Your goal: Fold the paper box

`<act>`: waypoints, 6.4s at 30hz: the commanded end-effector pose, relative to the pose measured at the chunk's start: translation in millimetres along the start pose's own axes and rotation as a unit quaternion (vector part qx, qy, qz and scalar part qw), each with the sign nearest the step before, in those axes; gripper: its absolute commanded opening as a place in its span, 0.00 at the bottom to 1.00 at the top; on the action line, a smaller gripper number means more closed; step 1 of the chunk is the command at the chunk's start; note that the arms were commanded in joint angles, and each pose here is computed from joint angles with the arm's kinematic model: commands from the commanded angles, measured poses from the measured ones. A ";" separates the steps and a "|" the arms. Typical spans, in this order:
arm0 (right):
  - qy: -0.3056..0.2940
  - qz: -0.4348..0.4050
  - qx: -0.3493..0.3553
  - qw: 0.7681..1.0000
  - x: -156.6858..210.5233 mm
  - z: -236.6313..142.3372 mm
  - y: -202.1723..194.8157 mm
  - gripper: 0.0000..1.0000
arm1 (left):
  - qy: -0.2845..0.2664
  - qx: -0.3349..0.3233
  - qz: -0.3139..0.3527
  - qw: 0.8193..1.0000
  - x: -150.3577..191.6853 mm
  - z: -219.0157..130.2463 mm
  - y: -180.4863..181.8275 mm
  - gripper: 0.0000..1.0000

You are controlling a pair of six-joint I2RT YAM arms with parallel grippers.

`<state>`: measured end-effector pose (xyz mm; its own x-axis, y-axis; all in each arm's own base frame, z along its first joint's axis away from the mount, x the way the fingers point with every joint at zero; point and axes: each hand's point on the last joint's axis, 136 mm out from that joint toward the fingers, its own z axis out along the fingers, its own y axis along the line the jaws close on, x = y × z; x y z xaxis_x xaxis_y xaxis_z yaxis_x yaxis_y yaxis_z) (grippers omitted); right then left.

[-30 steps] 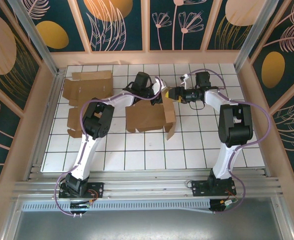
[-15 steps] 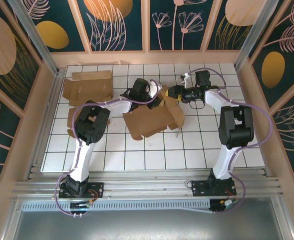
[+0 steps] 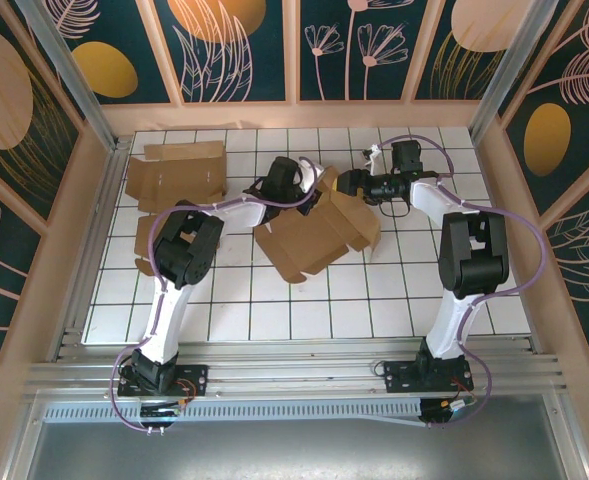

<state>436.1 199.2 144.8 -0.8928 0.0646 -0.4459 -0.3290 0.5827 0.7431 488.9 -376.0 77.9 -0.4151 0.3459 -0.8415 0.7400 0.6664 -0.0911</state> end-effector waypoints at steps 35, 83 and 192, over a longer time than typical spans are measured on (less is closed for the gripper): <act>-0.030 -0.026 0.050 0.998 -24.0 -13.8 4.8 0.82 | -0.086 -0.043 -0.087 0.992 -34.4 -29.0 7.9 0.59; -0.257 0.319 0.292 0.864 21.1 -70.0 -7.3 0.52 | 0.012 0.229 -0.249 0.941 -94.1 -34.8 -15.6 0.61; -0.320 0.064 0.224 0.918 15.6 6.8 -57.8 0.43 | 0.087 0.012 -0.410 0.908 -7.5 -59.2 15.3 0.39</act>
<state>440.5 169.3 79.2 -0.5217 0.5410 -0.6597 0.0692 0.7975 0.5993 491.8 -321.2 155.6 -0.8600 -0.2177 -0.4616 0.1887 0.7047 -0.6839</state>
